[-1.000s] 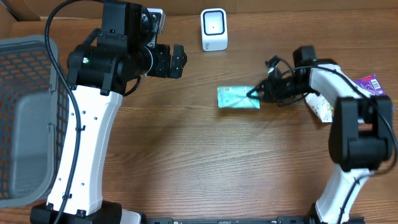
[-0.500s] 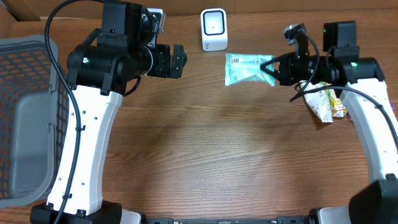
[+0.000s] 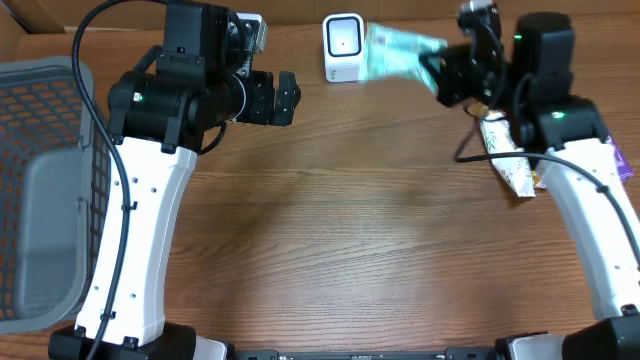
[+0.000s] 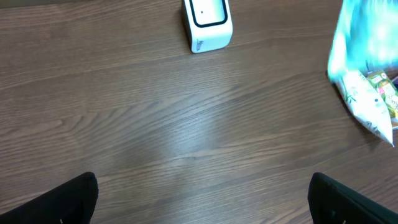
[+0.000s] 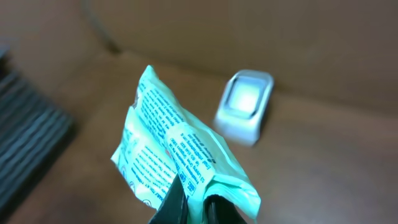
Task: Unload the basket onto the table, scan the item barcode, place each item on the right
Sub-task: 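Lift the mint-green wrapper and carry it toward the scanner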
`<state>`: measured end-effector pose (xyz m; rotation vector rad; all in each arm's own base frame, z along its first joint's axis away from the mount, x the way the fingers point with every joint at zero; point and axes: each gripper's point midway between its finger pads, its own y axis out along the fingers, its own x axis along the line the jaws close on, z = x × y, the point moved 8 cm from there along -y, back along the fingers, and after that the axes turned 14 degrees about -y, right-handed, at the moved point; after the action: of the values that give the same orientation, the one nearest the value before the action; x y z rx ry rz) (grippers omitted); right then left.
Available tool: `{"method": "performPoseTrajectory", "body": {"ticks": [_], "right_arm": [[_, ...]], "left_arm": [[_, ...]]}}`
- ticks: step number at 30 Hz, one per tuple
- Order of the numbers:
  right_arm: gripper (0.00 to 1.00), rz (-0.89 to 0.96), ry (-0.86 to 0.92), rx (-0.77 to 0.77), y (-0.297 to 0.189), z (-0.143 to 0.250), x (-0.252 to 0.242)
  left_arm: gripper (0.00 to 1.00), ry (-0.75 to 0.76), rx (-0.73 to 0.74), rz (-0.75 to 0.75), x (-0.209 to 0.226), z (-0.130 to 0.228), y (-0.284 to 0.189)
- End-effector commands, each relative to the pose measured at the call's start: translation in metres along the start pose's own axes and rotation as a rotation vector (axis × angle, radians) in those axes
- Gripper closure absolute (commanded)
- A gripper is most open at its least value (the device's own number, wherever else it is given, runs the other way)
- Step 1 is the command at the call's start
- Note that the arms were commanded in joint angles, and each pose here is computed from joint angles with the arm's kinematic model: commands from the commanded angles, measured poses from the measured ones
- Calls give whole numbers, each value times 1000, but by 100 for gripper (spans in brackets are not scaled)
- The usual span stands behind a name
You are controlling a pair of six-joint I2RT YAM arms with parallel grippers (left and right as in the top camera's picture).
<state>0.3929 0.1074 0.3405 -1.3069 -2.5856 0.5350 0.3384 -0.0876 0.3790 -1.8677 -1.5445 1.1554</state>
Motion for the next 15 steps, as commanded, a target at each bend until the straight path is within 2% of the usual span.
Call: {"method": "performPoseTrajectory", "body": {"ticks": [1,4,6,11,15], "right_arm": [[96,443,-28,-61,-7,-29,-8],[96,673,-203,-58,4,-39,-1],[96,745,-343,-15,16,-38,6],[96,722,-823,150,60,-25,15],[96,740,-1051,198,96,-13,14]], "left_arm": [[0,11,7,6,-1,-1,3],[0,11,7,6,-1,-1,3],[0,11,7,6,-1,-1,3],[1,11,7,6,-1,-1,3],[1,11,7,6,-1,-1,3]]}}
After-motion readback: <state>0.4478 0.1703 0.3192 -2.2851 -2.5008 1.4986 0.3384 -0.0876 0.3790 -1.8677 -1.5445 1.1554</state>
